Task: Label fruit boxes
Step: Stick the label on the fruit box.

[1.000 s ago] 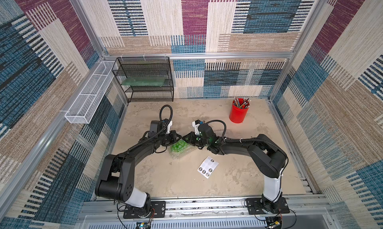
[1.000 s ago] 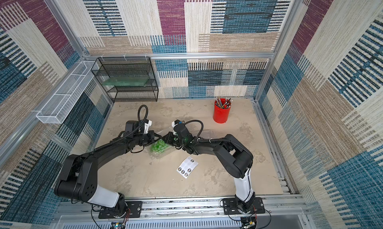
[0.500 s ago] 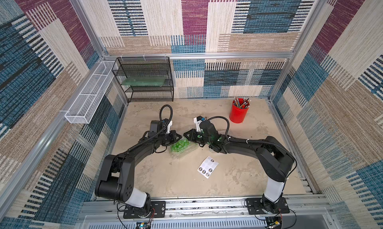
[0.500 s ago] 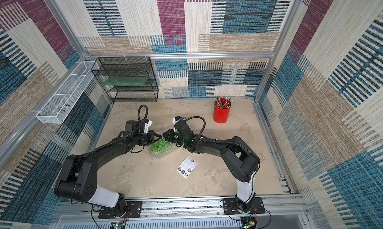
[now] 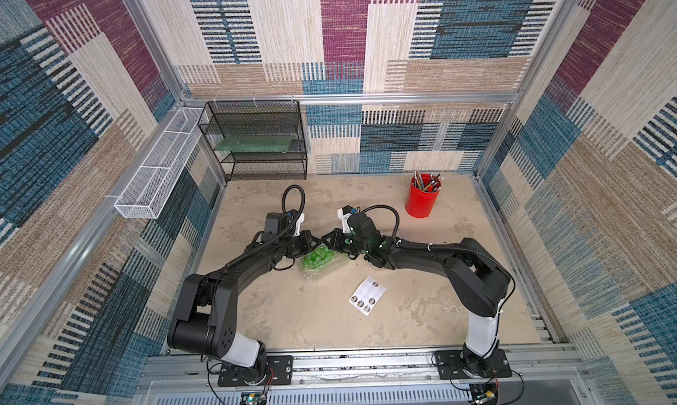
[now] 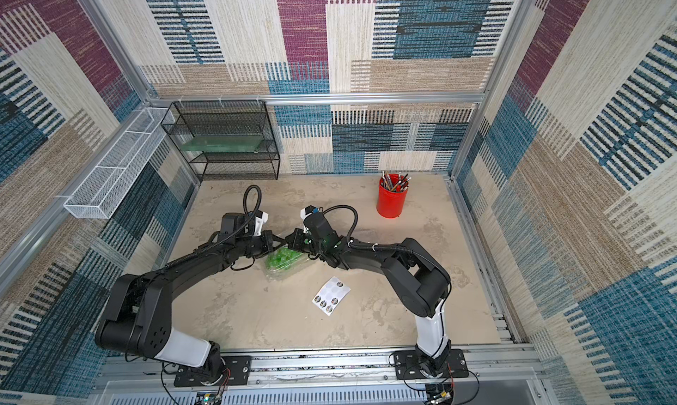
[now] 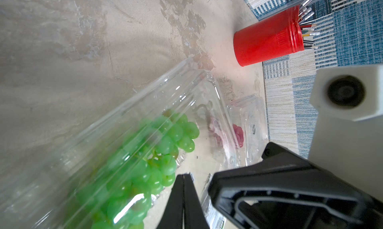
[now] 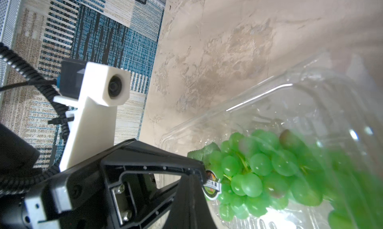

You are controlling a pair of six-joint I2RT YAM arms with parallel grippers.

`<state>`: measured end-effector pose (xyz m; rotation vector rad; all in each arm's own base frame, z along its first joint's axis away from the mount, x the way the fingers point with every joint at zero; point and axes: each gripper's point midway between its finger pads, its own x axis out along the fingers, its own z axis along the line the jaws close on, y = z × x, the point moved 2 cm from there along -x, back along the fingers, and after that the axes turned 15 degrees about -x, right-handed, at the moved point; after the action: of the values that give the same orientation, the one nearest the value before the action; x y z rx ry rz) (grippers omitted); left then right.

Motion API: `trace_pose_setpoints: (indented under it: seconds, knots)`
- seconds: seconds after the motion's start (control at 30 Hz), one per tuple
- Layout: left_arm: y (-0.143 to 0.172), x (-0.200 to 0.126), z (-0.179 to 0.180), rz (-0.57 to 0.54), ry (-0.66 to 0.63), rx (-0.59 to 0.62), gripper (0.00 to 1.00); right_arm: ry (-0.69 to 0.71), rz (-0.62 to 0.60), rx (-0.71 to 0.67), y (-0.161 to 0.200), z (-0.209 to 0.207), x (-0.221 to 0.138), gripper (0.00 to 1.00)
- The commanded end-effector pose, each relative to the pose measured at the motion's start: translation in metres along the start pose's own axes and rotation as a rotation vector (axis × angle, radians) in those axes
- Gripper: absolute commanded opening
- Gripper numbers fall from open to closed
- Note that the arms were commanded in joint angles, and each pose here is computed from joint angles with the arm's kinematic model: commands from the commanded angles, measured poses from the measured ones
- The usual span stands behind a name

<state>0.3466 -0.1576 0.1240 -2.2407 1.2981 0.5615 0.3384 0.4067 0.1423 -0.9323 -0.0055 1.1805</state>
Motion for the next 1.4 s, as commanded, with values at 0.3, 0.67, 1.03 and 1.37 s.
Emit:
trace_pose_setpoints:
  seconds: [0.3, 0.67, 1.03, 1.37]
  knots:
    - [0.0, -0.002, -0.002, 0.005, -0.002, 0.012, 0.08, -0.001, 0.022, 0.002, 0.007, -0.005, 0.008, 0.0]
    - [-0.001, -0.003, -0.003, 0.001, -0.003, 0.017, 0.08, 0.048, 0.068, -0.001, 0.015, -0.016, 0.01, 0.0]
    - [-0.003, -0.018, -0.017, -0.028, -0.003, 0.053, 0.08, 0.064, 0.039, -0.043, 0.0, -0.007, -0.001, 0.0]
    - [-0.001, -0.009, -0.019, 0.003, 0.002, 0.053, 0.08, 0.084, -0.041, -0.085, -0.021, 0.003, -0.029, 0.0]
